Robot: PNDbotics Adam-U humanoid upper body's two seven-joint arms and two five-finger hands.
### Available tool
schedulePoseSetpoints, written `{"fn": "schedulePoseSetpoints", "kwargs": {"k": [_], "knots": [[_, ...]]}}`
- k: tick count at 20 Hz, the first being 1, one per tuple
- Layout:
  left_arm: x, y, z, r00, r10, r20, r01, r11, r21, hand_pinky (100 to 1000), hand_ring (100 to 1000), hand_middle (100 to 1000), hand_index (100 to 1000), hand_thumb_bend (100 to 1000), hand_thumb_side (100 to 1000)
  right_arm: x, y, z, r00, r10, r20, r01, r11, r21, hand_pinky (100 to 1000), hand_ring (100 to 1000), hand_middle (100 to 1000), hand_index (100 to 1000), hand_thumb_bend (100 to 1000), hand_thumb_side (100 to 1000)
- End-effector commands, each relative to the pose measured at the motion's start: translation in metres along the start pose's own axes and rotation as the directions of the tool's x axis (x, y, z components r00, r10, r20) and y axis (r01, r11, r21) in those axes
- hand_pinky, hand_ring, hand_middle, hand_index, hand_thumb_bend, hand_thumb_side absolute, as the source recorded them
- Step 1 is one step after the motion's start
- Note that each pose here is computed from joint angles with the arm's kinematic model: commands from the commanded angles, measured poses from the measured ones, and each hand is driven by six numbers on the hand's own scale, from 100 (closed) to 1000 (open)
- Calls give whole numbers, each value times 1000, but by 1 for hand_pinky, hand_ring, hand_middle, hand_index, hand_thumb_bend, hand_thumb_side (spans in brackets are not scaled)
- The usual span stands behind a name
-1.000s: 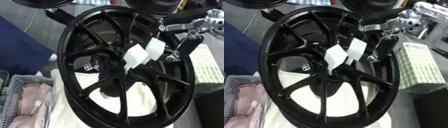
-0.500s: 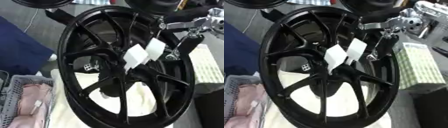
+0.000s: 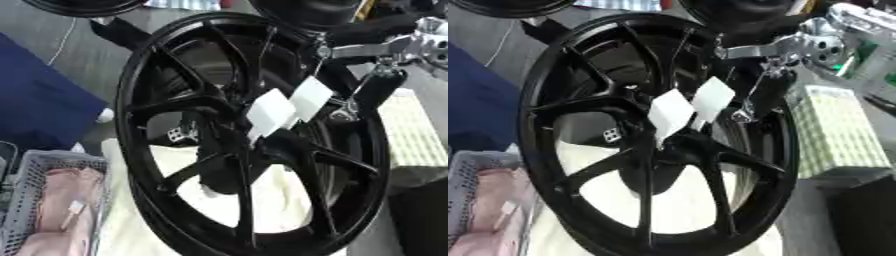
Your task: Pull the pin out of the wheel hub.
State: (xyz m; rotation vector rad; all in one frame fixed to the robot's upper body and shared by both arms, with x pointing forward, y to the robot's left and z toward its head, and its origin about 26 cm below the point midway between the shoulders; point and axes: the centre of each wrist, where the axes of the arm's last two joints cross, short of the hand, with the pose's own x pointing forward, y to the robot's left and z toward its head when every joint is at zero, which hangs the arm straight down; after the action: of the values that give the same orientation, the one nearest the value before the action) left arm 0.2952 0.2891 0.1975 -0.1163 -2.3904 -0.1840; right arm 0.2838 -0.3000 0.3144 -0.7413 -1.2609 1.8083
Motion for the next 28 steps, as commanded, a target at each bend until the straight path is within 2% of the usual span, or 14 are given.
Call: {"fn": "schedulePoseSetpoints", "kwargs": {"k": [1, 9, 19, 28], "knots": [[6, 0, -3, 1000, -6, 18, 6, 1000, -11, 751, 680, 646, 842, 117, 689, 1, -8, 5, 1000, 10, -8, -11, 1000, -29, 865, 872, 678, 647, 282, 100], [5, 0, -3, 1000, -5, 17, 5, 1000, -10, 752, 681, 646, 842, 120, 690, 3, -9, 4, 999, -40, 0, 40, 995, -90, 835, 818, 545, 535, 164, 100], [6, 0, -3, 1000, -1, 17, 2, 1000, -14, 753, 681, 647, 842, 124, 690, 0, -9, 7, 998, -64, 7, 64, 991, -114, 817, 781, 473, 474, 123, 100], [6, 1, -3, 1000, 0, 18, 0, 1000, -13, 754, 681, 647, 842, 125, 689, -2, -14, 12, 998, -66, -8, 64, 987, -149, 816, 767, 448, 452, 121, 100]]}}
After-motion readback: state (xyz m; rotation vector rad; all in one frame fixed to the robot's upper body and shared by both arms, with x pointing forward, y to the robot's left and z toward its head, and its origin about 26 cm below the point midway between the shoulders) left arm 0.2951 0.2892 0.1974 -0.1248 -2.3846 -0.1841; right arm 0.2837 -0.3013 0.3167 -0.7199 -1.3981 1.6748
